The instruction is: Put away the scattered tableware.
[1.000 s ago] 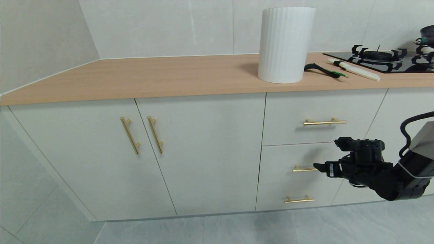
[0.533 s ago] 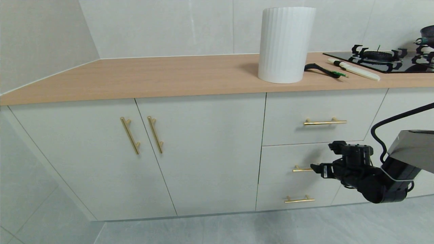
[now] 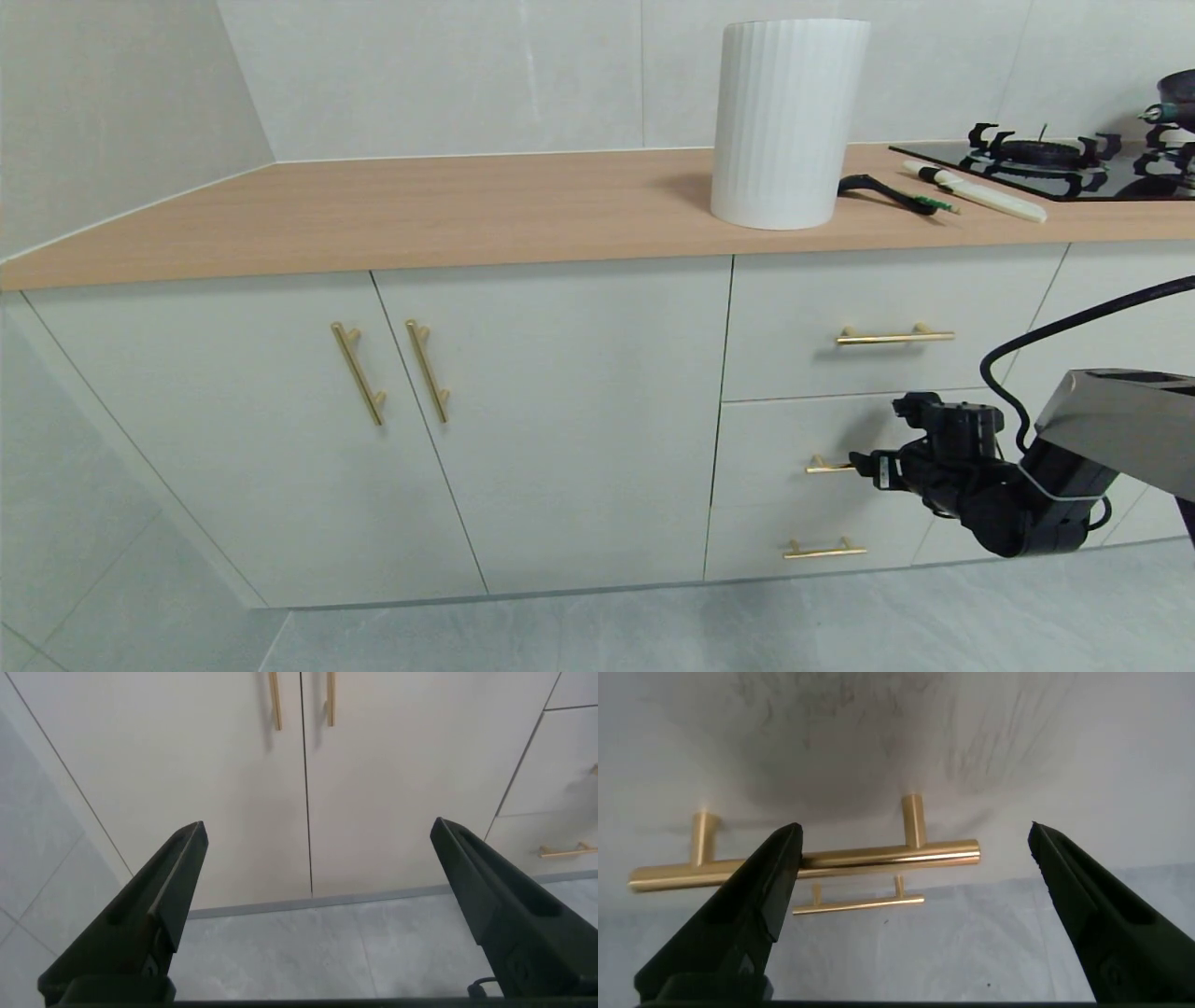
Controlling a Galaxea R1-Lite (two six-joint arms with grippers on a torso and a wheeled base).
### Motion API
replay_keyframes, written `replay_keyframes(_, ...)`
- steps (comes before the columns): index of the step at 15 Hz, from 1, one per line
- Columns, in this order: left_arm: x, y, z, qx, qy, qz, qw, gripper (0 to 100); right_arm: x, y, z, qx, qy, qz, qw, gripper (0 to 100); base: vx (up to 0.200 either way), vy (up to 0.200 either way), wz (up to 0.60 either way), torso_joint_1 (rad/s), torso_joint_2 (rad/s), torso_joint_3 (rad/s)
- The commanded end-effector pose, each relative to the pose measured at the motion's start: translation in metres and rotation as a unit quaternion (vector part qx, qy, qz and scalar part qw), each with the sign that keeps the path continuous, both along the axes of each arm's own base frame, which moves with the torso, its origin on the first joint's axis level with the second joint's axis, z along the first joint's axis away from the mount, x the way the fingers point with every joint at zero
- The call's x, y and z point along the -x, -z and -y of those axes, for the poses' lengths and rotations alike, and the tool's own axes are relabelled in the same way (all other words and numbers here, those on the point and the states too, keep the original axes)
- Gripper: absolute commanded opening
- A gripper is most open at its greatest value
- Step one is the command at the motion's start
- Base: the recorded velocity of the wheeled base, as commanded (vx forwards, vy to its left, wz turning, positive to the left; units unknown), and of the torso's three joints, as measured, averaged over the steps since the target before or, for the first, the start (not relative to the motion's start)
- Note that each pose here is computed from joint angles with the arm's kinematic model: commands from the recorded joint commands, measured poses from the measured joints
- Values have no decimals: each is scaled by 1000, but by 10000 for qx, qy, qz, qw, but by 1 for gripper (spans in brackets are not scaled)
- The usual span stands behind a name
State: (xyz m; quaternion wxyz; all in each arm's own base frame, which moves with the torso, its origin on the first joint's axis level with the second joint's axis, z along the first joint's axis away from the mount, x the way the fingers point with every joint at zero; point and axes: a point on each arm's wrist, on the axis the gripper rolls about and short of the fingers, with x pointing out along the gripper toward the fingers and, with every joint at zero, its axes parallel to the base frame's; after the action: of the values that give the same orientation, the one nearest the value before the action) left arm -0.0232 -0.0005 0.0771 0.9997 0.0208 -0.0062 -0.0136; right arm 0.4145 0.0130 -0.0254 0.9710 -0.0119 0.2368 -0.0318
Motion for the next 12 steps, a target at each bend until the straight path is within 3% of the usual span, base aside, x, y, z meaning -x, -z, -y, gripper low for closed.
replay_keyframes(1, 0, 0, 0, 0, 1, -6, 10000, 100, -4, 8, -2, 51, 77, -1, 10000, 100, 0, 0, 0, 0, 0, 0)
replay_keyframes(10, 0, 0, 0, 0, 1, -6, 10000, 100, 18, 0, 0, 63, 64, -202, 9998, 100, 0, 0, 0, 0, 0, 0)
replay_keyframes(12, 0, 0, 0, 0, 1, -6, 10000, 100, 36, -34, 0, -72, -179, -76, 9998, 100, 0, 0, 0, 0, 0, 0)
